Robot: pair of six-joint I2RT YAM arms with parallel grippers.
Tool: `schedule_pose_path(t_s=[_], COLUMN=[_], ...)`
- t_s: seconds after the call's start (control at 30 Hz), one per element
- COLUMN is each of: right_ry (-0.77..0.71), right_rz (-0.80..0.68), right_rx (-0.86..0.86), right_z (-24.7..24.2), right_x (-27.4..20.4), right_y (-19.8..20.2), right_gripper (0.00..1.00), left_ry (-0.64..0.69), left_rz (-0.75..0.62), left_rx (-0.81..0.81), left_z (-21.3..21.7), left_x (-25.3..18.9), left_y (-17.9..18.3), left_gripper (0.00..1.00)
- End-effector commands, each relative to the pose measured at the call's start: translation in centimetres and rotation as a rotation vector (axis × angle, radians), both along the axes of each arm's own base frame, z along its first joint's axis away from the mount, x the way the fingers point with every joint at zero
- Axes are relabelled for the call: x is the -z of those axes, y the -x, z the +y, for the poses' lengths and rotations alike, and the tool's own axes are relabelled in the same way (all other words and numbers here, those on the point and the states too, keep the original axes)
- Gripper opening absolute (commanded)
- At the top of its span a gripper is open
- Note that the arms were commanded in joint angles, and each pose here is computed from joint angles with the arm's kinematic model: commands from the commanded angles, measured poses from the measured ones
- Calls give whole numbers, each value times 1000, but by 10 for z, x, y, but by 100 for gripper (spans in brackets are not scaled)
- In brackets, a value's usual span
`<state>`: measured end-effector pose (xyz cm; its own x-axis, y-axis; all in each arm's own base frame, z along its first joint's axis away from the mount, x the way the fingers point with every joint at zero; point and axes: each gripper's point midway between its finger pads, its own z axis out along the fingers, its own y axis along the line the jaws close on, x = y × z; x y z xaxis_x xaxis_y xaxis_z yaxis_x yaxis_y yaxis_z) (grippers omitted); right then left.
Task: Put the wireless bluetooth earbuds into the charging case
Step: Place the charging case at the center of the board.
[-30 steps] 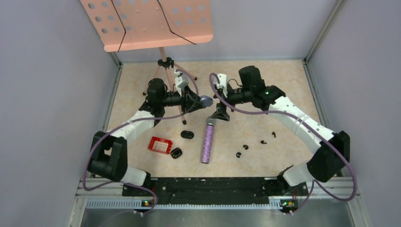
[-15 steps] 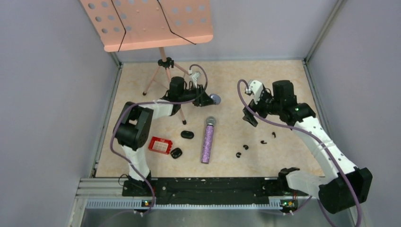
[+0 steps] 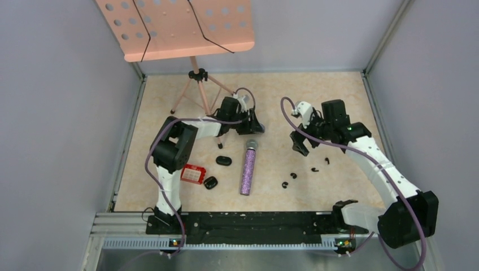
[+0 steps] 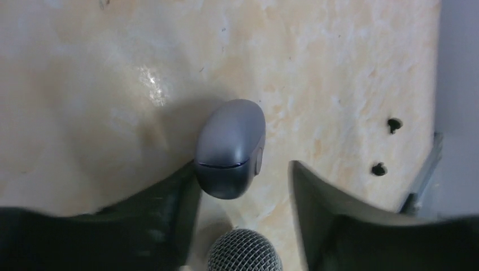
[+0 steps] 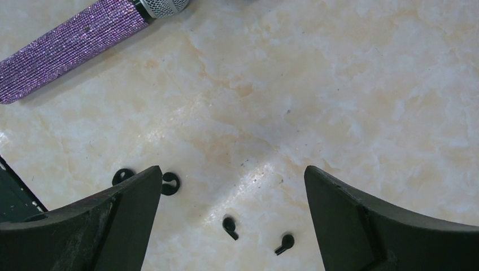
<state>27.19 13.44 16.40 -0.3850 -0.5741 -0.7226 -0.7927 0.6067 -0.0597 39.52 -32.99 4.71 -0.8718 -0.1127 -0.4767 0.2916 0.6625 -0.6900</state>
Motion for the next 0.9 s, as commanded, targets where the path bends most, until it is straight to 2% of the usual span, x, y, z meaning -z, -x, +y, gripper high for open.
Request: schedule_pose_path(t_s=[0.0,0.03,0.07,0.27,0.33,0.43,0.6,0.67,0.73,0.8,0.87], right_ry=[-15,-27,-39,-129,-160,-158,-104,-119,-144,-157,-143], right_rz=[-29,-31,-32,-42,-51,-98,-168,-158,-138,-122,-120], right_rx=[6,-1,-11,-111,-191,-316,-543,-592,-590,-605,-645], right_z=[5,8,12,40,55,82,143,170,193,213,232], right_x=[-1,-3,-4,-15,-16,-15,-4,-1,4,9,19], right_y=[-16,-19,-22,-39,-38,-34,-18,-12,-13,-10,-7], right_gripper=[95,95,95,94,94,91,83,77,73,71,70], left_ry=[-91,-105,-119,-206,-230,-266,-291,-320,-362,-426,-558], left_rz=[-152,-167,-175,-289,-359,-461,-472,-449,-393,-294,-169], left_rx=[16,28,44,215,280,289,357,300,151,-88,-391], left_z=[19,22,26,57,72,97,122,136,158,196,253], left_x=[-44,-53,-62,-116,-121,-127,-126,-129,-129,-122,-105], left_y=[-10,-6,-1,58,84,115,166,174,169,158,149], left_gripper=[87,98,99,99,99,99,99,99,99,99,99])
